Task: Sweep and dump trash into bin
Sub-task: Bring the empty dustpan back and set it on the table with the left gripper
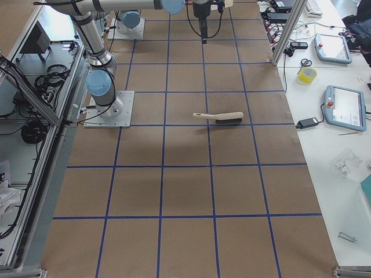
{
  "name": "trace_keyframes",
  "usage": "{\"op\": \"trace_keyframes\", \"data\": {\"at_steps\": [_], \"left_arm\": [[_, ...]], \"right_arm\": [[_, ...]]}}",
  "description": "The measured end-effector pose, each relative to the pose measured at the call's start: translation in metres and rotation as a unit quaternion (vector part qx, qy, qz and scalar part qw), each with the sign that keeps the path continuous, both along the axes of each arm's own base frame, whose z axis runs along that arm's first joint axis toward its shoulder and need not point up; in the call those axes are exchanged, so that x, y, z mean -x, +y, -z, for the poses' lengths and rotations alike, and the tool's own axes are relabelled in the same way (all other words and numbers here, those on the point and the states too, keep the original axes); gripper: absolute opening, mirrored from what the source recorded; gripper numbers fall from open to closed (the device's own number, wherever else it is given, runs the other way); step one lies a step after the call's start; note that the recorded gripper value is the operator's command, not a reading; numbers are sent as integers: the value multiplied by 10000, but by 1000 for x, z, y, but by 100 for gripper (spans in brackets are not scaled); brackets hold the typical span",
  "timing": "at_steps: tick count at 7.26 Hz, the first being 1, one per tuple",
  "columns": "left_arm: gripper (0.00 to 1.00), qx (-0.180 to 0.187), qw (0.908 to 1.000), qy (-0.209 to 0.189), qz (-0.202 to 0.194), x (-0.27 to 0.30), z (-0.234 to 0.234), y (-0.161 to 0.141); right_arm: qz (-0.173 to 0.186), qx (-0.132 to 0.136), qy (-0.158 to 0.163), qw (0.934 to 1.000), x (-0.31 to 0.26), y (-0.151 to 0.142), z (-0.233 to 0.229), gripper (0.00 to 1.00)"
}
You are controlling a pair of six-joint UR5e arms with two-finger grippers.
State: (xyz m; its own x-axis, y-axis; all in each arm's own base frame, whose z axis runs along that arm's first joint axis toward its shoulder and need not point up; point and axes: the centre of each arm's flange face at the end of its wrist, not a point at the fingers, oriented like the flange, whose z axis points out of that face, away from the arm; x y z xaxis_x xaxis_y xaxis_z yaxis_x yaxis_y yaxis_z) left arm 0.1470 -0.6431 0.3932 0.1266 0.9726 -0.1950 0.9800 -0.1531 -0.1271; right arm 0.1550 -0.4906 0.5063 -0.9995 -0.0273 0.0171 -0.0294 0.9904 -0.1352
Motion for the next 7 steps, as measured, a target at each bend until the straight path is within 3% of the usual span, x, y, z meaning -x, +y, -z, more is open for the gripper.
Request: {"op": "trace_keyframes", "data": {"at_steps": [2,4,7], "left_arm": [[0,-349,9993,-122,-64,18,41,-53],[0,-693,9963,-329,-384,59,76,-88],[0,-1128,9870,-811,-805,94,112,-102]], "right_arm": [[9,-30,4,10000,0,0,4,100],[13,-13,28,10000,0,0,2,100],[26,57,-1,10000,0,-2,-5,100]]}}
